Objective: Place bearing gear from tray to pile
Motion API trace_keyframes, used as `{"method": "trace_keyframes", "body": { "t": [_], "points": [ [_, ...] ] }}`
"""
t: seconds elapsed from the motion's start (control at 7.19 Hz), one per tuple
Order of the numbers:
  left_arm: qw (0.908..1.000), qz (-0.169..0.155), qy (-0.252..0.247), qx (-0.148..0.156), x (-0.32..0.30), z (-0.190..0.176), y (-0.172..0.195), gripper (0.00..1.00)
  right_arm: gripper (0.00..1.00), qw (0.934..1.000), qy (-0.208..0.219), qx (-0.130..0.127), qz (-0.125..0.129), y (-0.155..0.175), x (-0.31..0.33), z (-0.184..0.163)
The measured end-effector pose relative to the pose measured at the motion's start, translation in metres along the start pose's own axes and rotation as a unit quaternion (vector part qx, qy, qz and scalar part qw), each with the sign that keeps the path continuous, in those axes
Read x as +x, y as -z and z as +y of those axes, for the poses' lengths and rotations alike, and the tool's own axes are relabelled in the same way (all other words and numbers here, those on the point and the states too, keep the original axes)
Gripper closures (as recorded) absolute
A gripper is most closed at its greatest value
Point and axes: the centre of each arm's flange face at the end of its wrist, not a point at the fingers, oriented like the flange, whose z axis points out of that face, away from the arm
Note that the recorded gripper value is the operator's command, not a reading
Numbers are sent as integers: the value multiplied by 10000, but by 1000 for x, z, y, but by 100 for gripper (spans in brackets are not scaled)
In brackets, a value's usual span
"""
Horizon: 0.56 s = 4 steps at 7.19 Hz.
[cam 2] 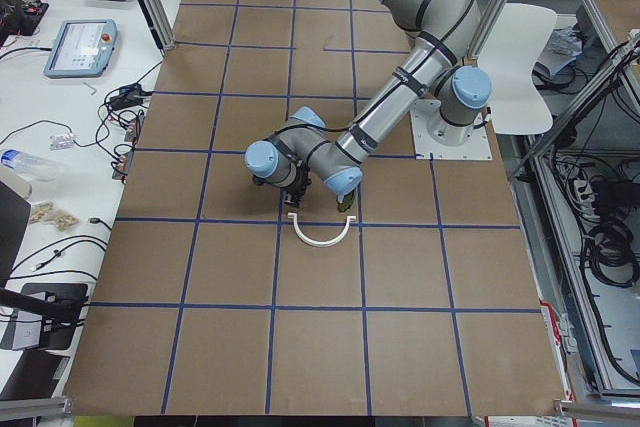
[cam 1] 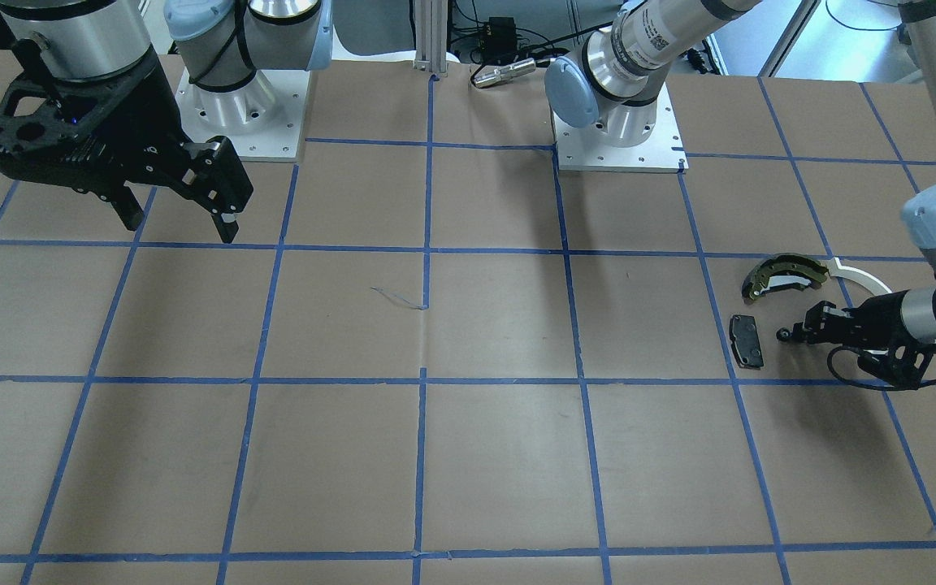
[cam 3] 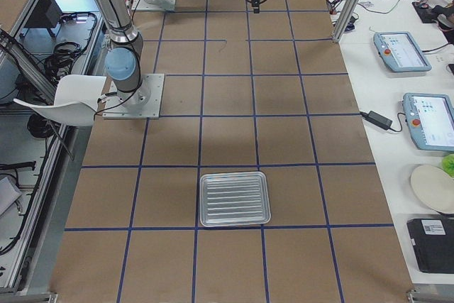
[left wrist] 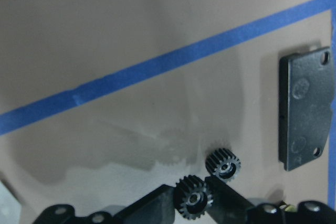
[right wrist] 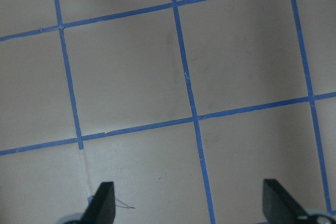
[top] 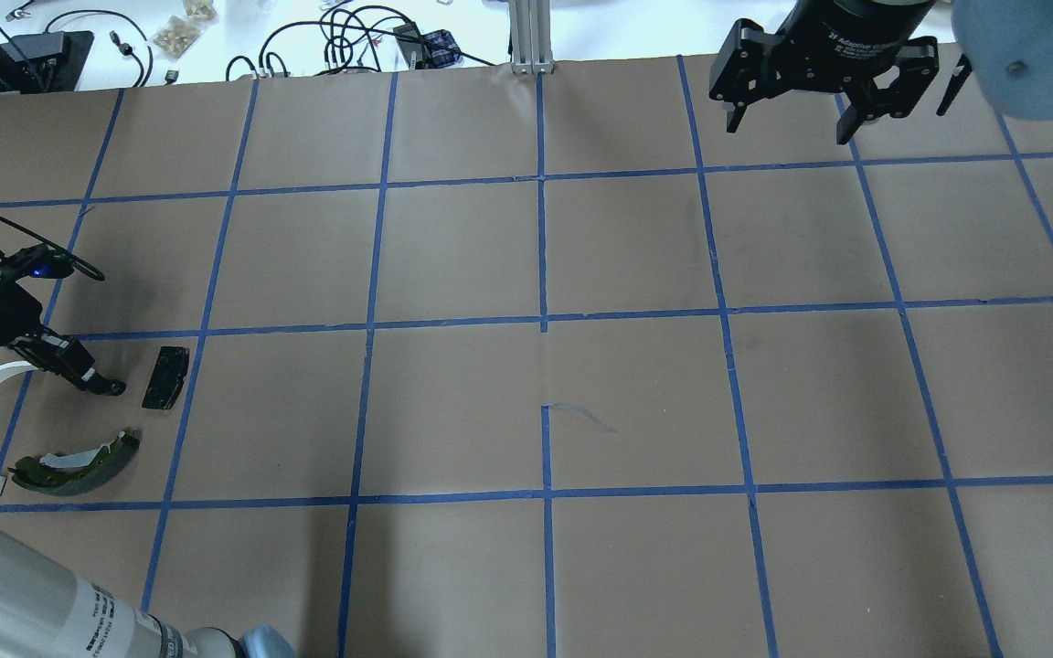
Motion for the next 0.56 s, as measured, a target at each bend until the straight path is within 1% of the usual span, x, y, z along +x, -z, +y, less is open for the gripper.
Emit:
{"method": "trace_keyframes", "body": {
  "t": [0.28, 0.56],
  "points": [
    [10000, 10, 5, -32, 0, 1, -1, 59, 0, 10000, 1, -2, -3, 0, 0, 0],
    [9997, -170, 5, -148, 3, 7, 14, 56, 0, 10000, 1, -1, -4, 0, 0, 0]
  ]
}}
